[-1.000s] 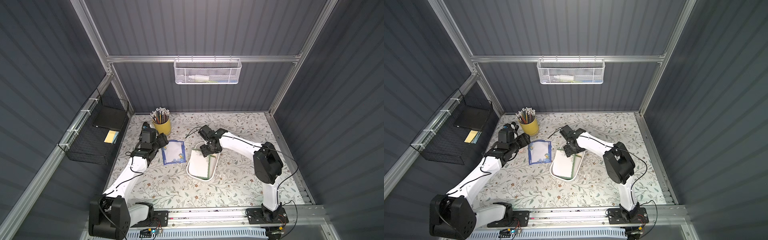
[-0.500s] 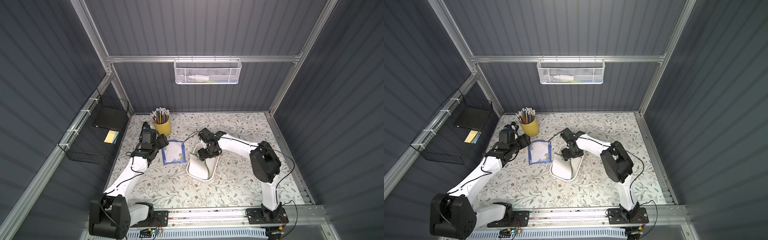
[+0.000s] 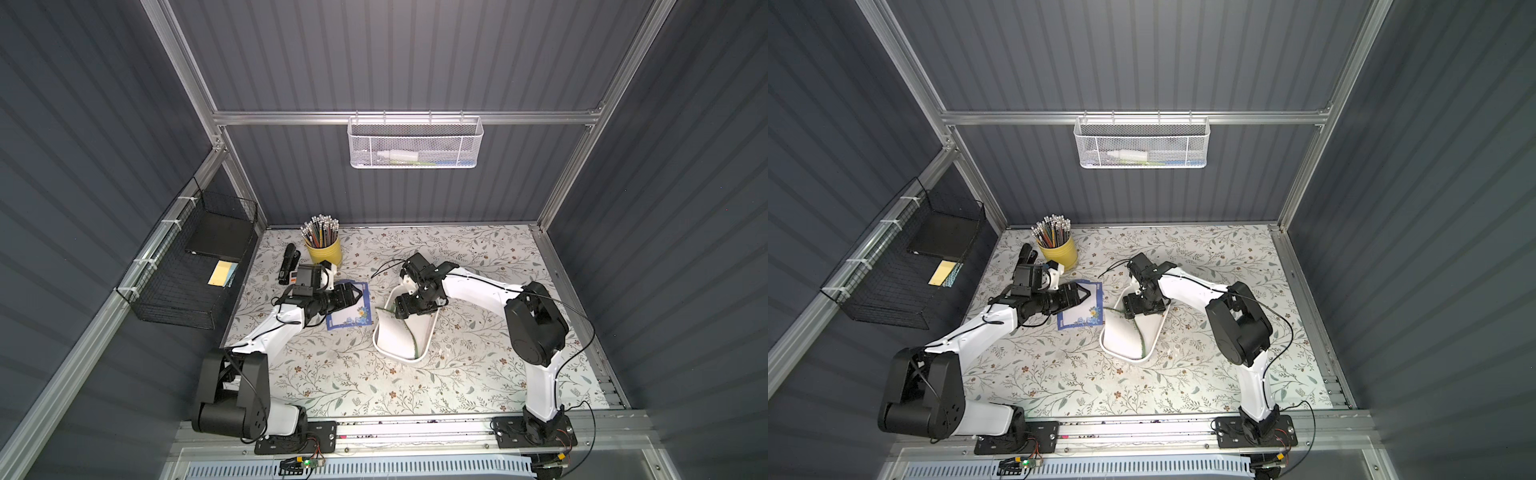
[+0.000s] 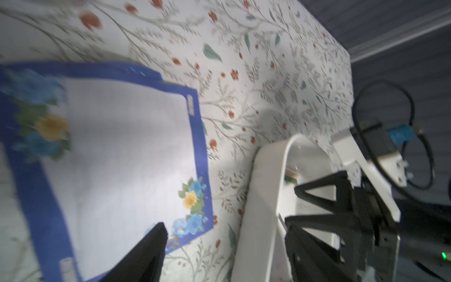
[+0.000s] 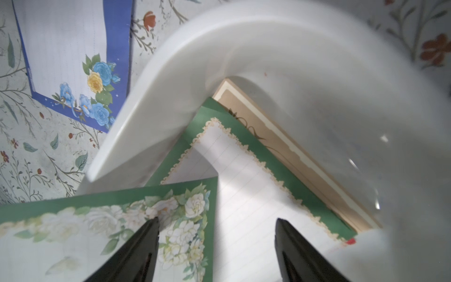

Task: Take out the stationery paper from the storage box
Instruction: Pick up the stationery paper from the storage box.

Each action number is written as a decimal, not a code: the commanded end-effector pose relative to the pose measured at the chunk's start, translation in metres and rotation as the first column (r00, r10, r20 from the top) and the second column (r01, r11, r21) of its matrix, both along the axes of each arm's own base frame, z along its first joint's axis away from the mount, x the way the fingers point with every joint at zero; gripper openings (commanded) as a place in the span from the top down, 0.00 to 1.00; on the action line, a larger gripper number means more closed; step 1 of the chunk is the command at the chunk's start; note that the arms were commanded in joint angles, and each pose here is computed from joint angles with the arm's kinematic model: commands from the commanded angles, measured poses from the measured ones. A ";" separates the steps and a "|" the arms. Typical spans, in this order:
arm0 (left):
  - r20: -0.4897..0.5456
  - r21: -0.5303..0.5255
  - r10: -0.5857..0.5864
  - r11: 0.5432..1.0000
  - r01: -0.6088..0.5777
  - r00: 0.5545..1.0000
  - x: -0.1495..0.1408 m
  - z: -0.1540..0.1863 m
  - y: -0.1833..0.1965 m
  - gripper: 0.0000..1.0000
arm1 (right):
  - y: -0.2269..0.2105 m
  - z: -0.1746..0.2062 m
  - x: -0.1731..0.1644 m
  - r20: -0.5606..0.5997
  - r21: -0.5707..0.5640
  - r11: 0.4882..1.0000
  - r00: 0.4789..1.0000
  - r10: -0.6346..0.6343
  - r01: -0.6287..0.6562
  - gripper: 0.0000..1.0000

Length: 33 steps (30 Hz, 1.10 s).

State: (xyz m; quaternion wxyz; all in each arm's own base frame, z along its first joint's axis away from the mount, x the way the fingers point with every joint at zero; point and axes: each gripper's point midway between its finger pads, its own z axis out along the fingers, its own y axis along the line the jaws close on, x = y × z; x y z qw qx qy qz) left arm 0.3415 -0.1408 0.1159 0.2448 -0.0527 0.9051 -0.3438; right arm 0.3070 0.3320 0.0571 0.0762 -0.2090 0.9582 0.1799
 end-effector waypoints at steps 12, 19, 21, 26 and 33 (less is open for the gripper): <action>-0.008 -0.249 -0.139 0.959 0.133 0.990 -0.033 0.032 -0.033 0.35 | 0.001 0.006 0.000 0.001 0.016 1.000 1.000 0.006 -0.006 0.22; -0.072 -0.257 -0.161 0.957 0.138 0.984 -0.045 0.012 -0.038 0.34 | 0.002 0.003 0.000 -0.002 0.012 1.000 1.000 0.010 -0.010 0.22; -0.069 -0.264 -0.161 0.955 0.138 0.985 -0.046 0.014 -0.040 0.34 | 0.002 0.003 0.001 -0.003 0.010 1.000 1.000 0.012 -0.012 0.22; -0.078 -0.288 -0.165 0.948 0.137 0.983 -0.050 0.012 -0.050 0.35 | 0.003 0.002 0.001 -0.003 0.009 1.000 1.000 0.010 -0.010 0.23; -0.088 -0.259 -0.193 0.952 0.165 0.977 -0.051 0.006 -0.070 0.39 | 0.002 0.002 0.000 -0.006 0.007 1.000 1.000 0.011 -0.011 0.23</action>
